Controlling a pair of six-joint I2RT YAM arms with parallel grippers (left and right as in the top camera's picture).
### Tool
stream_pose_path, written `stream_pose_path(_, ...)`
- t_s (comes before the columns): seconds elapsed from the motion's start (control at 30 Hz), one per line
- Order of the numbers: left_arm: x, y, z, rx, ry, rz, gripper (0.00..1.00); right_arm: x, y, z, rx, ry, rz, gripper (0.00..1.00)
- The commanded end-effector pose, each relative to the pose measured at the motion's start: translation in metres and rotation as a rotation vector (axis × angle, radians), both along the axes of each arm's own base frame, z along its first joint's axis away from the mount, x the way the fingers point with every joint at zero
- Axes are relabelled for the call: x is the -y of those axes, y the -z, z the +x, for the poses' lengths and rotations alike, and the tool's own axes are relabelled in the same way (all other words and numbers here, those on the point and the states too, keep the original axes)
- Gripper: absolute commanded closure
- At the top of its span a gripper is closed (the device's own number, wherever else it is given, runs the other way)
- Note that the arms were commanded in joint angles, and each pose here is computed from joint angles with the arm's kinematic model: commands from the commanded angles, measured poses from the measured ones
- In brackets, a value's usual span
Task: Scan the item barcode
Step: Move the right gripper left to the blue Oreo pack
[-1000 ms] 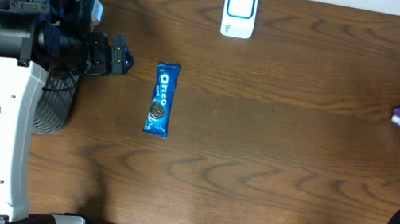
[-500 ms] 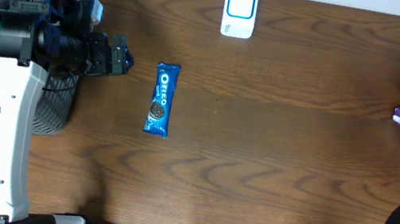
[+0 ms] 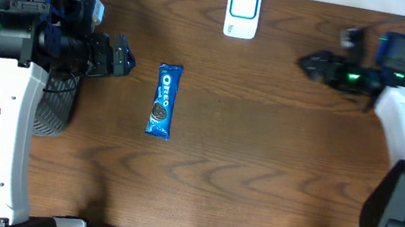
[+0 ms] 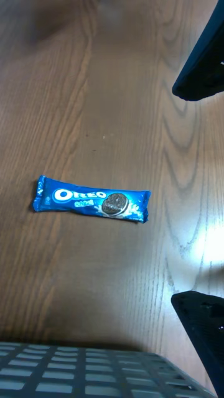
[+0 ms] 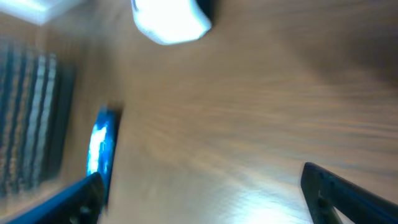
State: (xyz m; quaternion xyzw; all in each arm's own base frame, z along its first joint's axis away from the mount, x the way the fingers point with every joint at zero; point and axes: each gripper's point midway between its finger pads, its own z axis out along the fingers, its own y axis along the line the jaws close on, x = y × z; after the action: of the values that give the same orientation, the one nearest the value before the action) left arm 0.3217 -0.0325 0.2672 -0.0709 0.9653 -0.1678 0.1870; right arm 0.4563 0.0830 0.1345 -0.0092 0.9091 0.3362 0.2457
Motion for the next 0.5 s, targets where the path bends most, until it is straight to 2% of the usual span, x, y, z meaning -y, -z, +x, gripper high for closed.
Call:
stream_pose_path(0.0,0.0,0.001,0.001,0.001,0.011,0.01,0.02,-0.057,0.009,-0.019,-0.044,-0.137,0.008,0.01)
stream_pose_path(0.07,0.0,0.001,0.001,0.001,0.011,0.01,0.02,-0.083,0.017,-0.029,-0.059,-0.188,-0.035,0.01)
stream_pose_path(0.2,0.0,0.001,0.001,0.001,0.011,0.01,0.02,-0.13,0.034,-0.045,-0.051,-0.267,-0.153,0.1)
stream_pose_path(0.33,0.0,0.001,0.001,0.001,0.011,0.01,0.02,-0.173,0.045,-0.056,-0.044,-0.261,-0.219,0.08)
stream_pose_path(0.47,0.0,0.001,0.001,0.001,0.011,0.01,0.02,-0.221,0.045,-0.066,-0.05,-0.24,-0.161,0.03)
